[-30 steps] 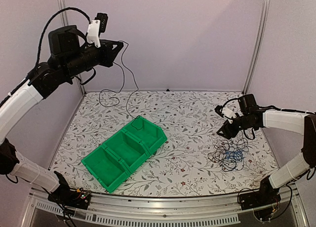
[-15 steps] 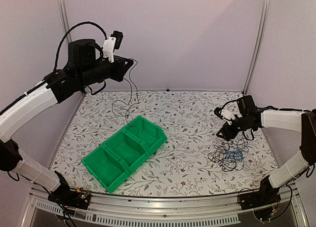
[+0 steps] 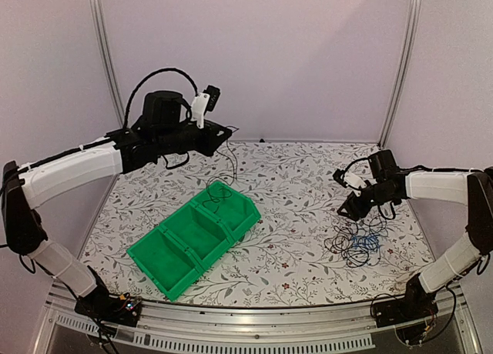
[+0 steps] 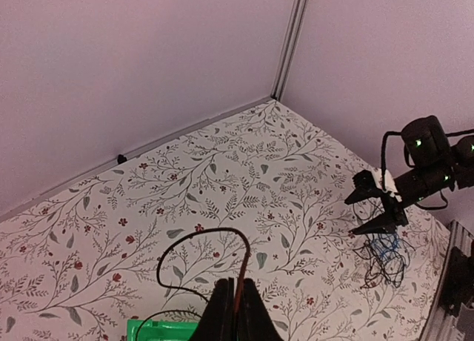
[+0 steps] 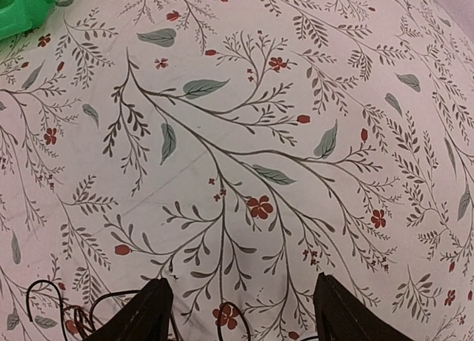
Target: Untangle the cables
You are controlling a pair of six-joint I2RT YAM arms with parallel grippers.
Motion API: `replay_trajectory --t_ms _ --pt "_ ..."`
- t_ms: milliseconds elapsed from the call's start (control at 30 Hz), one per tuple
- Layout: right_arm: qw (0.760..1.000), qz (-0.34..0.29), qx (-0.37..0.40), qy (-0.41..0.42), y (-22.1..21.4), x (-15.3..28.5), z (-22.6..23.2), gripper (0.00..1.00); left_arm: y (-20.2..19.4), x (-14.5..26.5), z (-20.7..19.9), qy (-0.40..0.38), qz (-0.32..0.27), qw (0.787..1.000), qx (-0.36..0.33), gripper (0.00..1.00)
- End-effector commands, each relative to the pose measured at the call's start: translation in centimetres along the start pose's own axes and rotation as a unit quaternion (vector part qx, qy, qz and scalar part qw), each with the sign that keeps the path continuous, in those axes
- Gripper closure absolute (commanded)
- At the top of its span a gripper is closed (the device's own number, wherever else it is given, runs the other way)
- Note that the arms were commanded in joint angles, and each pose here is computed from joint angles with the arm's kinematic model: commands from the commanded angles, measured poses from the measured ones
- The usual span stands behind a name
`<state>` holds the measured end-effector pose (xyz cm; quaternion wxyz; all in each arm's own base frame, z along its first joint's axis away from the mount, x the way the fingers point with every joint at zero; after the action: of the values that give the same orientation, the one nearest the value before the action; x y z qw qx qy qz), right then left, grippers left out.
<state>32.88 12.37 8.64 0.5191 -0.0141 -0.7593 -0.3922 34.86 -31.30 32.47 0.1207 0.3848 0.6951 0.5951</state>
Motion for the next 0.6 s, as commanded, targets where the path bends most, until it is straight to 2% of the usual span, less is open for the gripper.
replay_trajectory --t_ms 0,300,567 --pt "1.000 0.002 -0.001 0.009 -0.4 -0.4 0.1 0.30 -2.3 -1.2 0.1 -0.031 0.017 0.999 0.016 1.00" --pt "1.000 0.007 -0.004 0.020 -0.5 -0.9 0.3 0.30 -7.3 -0.9 2.7 -0.002 0.062 0.998 0.031 1.00" --pt "1.000 0.011 -0.006 0.027 -0.7 -1.1 0.5 0.30 -9.8 1.7 4.2 0.029 0.100 0.994 0.035 1.00"
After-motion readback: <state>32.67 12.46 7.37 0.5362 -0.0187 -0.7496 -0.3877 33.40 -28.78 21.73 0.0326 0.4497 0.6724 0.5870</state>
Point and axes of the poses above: each gripper's point midway between its finger pads, its own x axis back along the fingers, its own z axis along the line the jaws close on, y = z × x, the point moved 2 cm from there along x, back along the fingers, and after that the axes turned 6 degrees about x, right-handed, at the moved point
